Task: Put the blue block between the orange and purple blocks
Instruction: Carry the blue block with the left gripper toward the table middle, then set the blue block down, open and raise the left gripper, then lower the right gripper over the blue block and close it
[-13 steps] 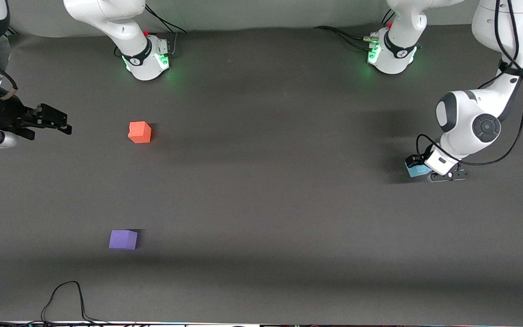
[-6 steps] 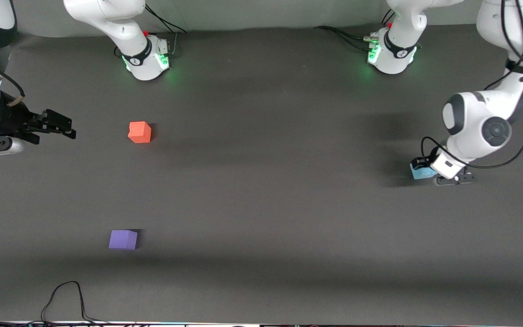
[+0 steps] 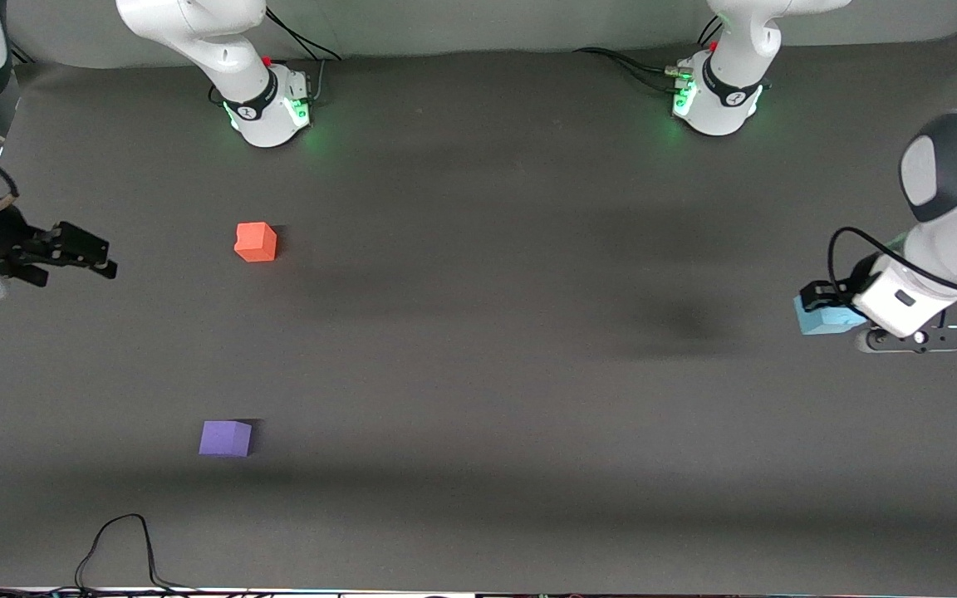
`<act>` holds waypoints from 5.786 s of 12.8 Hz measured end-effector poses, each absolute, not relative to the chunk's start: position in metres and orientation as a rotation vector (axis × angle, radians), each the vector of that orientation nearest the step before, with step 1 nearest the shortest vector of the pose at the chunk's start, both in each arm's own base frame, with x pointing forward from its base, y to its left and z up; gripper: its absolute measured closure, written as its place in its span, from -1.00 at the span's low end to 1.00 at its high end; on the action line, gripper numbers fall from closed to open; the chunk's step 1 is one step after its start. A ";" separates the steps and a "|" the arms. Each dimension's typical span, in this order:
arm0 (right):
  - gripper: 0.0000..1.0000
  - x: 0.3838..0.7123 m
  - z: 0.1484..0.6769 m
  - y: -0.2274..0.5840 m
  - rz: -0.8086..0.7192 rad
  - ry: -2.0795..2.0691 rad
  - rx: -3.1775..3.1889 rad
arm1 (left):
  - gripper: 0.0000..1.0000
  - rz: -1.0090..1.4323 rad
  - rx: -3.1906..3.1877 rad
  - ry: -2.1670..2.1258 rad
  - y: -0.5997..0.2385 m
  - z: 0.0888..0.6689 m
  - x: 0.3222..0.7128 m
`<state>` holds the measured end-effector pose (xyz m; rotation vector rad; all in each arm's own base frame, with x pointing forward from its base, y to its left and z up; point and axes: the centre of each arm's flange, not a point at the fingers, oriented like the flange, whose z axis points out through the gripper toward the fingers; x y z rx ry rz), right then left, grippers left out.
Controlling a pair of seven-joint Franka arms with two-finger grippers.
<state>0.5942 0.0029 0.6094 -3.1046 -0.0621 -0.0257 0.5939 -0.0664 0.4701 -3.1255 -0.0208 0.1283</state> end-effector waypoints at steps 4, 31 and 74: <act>-1.00 0.610 0.595 0.008 -0.001 -0.072 -3.107 | -0.17 0.027 -3.130 -0.244 -0.276 0.485 0.584; -1.00 0.634 0.543 0.042 0.124 -0.137 -3.078 | -1.00 -0.057 -3.253 -0.254 -0.533 0.355 0.556; -0.98 0.489 0.179 0.436 -0.246 -0.355 -3.102 | -1.00 -0.012 -3.147 0.037 -0.011 0.628 0.542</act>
